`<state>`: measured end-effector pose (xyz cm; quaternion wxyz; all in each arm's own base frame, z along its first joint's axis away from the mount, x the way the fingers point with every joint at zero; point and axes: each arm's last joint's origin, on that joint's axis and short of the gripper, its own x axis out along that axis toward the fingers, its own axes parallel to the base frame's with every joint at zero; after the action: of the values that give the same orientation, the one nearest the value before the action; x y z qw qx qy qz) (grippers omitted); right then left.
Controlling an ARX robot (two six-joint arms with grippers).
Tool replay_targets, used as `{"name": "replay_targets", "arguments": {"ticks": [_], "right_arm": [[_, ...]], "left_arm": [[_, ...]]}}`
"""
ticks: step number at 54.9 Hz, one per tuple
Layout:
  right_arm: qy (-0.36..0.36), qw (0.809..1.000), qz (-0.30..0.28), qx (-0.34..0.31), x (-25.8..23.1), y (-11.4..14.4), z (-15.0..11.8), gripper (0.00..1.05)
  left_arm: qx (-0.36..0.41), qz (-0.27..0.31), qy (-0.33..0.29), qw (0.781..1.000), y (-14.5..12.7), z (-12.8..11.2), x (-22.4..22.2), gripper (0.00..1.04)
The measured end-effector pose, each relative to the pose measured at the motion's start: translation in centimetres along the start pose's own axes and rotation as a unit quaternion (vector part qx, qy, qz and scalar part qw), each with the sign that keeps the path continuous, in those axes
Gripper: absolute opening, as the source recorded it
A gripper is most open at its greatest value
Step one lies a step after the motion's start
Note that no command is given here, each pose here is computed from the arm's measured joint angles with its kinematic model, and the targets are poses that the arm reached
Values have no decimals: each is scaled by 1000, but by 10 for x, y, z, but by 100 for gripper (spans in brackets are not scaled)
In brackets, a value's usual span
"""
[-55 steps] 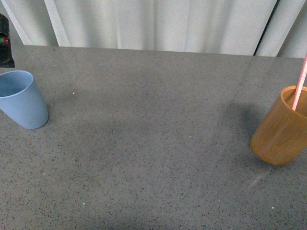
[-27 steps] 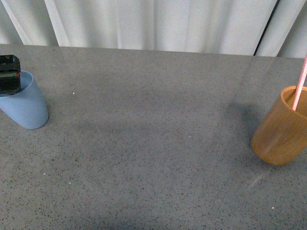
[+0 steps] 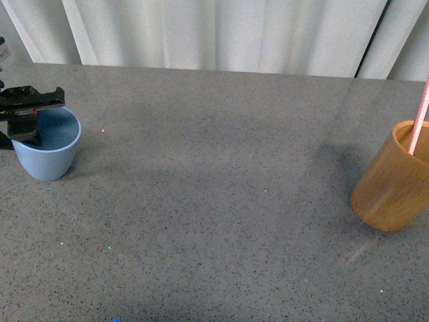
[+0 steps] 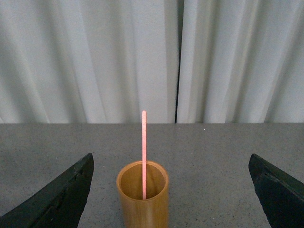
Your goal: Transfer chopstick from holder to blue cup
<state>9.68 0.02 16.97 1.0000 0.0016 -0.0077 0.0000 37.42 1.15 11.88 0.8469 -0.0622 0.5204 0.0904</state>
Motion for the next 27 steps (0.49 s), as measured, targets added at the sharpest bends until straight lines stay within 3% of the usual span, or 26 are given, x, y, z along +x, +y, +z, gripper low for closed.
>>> {"name": "replay_targets", "arguments": {"ticks": [9, 27], "right_arm": [[0, 1000, 0, 0, 0, 0, 0, 95], [0, 1000, 0, 0, 0, 0, 0, 95]], "left_arm": [[20, -15, -4, 1000, -9, 4, -7, 3], [89, -66, -26, 994, -51, -2, -47, 3]]}}
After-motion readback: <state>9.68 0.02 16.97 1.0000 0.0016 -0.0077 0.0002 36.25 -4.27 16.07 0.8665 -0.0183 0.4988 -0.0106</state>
